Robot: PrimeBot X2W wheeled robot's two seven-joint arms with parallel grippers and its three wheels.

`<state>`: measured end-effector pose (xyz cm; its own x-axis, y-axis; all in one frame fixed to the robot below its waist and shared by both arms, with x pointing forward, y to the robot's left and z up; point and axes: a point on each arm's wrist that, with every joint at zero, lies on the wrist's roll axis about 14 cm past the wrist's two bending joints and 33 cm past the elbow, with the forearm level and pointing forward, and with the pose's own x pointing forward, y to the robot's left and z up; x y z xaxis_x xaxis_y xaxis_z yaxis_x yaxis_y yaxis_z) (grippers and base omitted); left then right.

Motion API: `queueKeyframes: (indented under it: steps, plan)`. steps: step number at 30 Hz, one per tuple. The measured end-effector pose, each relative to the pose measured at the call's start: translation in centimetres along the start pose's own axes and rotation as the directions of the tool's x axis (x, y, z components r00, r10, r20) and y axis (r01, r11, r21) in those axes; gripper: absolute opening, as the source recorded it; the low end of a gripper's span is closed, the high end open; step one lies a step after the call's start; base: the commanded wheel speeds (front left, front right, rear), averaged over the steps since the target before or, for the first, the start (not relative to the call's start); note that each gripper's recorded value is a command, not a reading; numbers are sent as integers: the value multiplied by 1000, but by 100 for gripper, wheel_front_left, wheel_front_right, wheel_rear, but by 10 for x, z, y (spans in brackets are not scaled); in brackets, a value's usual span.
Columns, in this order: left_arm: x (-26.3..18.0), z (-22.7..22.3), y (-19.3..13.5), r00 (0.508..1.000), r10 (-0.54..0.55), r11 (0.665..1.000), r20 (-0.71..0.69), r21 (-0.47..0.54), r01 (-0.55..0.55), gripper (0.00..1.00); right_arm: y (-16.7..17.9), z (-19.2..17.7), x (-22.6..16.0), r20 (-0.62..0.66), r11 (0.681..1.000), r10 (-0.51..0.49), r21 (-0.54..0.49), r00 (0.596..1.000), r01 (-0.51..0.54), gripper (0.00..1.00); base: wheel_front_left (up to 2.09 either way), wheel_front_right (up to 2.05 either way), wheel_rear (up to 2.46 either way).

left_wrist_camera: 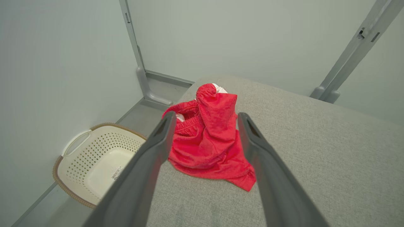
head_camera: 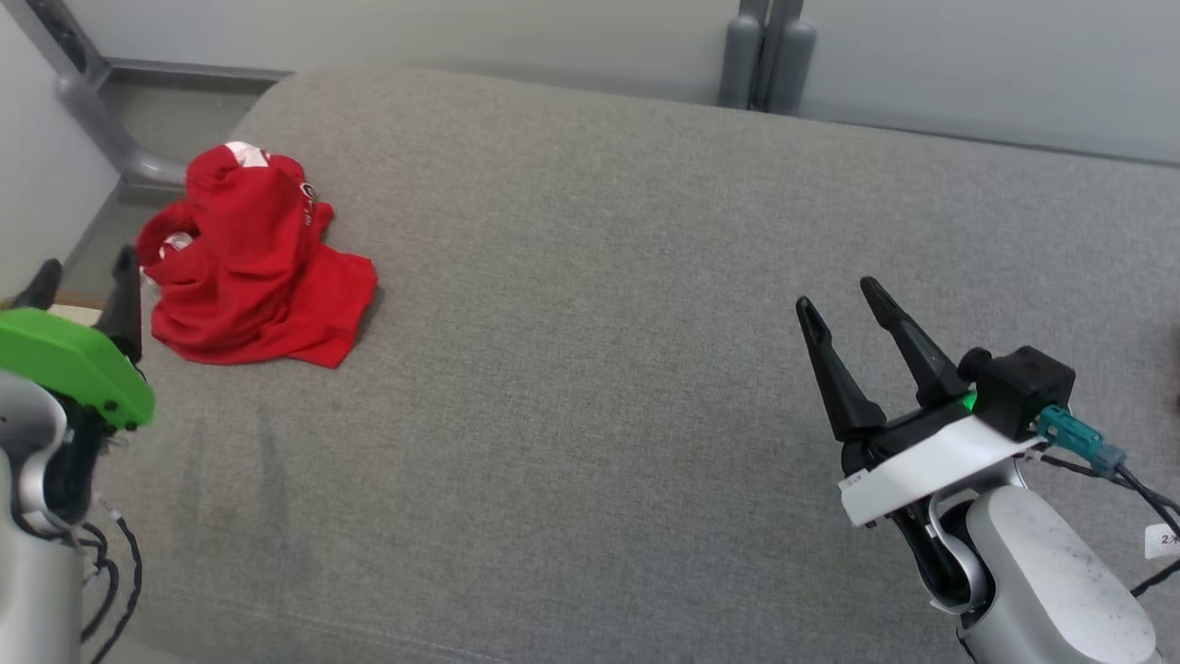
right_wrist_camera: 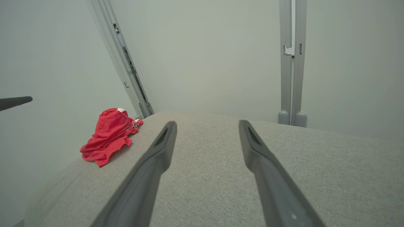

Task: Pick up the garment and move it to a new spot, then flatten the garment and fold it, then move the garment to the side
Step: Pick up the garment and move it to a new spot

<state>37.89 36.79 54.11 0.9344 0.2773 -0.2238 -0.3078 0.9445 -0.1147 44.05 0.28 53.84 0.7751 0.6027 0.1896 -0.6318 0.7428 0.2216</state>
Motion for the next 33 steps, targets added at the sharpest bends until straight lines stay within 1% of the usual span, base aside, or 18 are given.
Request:
queueKeyframes:
  steps: [2, 6, 13, 21, 26, 28, 29, 30, 31, 32, 33]
  plan:
    - [16, -2, -3, 999, -16, 999, -49, -30, 14, 100, -6, -2, 3, -3, 1000, -4, 2, 1000, 4, 100, 0, 0, 0]
    - [46, -13, 2, 991, 0, 1000, -134, -29, -4, 100, -17, -3, 9, -3, 1000, -7, 2, 1000, 7, 100, 0, 0, 0]
    - [91, -53, -3, 964, 15, 998, -267, -61, -32, 100, -48, -10, 0, -17, 997, -72, -7, 997, 72, 100, 0, 0, 0]
    - [116, -126, -4, 886, 48, 993, -461, -74, -92, 100, -78, -27, -10, -58, 990, -138, 2, 989, 139, 100, 0, 0, 0]
    - [114, -176, -7, 797, 57, 992, -602, -57, -114, 100, -92, -39, -18, -86, 984, -176, 4, 981, 177, 100, 0, 0, 0]
    - [118, -180, -8, 790, 60, 993, -611, -48, -112, 100, -97, -42, -22, -95, 981, -193, 2, 977, 194, 100, 0, 0, 0]
    - [120, -182, -9, 789, 58, 993, -612, -46, -109, 91, -100, -44, -25, -101, 979, -201, 0, 974, 202, 100, 0, 0, 0]
    - [120, -184, -9, 785, 58, 993, -617, -44, -108, 64, -102, -45, -26, -104, 978, -208, -2, 973, 209, 100, 0, 0, 0]
    - [122, -185, -11, 790, 55, 994, -611, -43, -103, 13, -104, -45, -28, -107, 976, -215, -3, 971, 216, 100, 0, 0, 0]
    - [124, -182, -12, 798, 54, 994, -600, -42, -99, 0, -105, -45, -30, -106, 975, -220, -6, 970, 221, 100, 0, 0, 0]
    - [125, -180, -14, 805, 50, 995, -591, -41, -92, 0, -105, -43, -30, -103, 975, -222, -7, 970, 223, 100, 0, 0, 0]
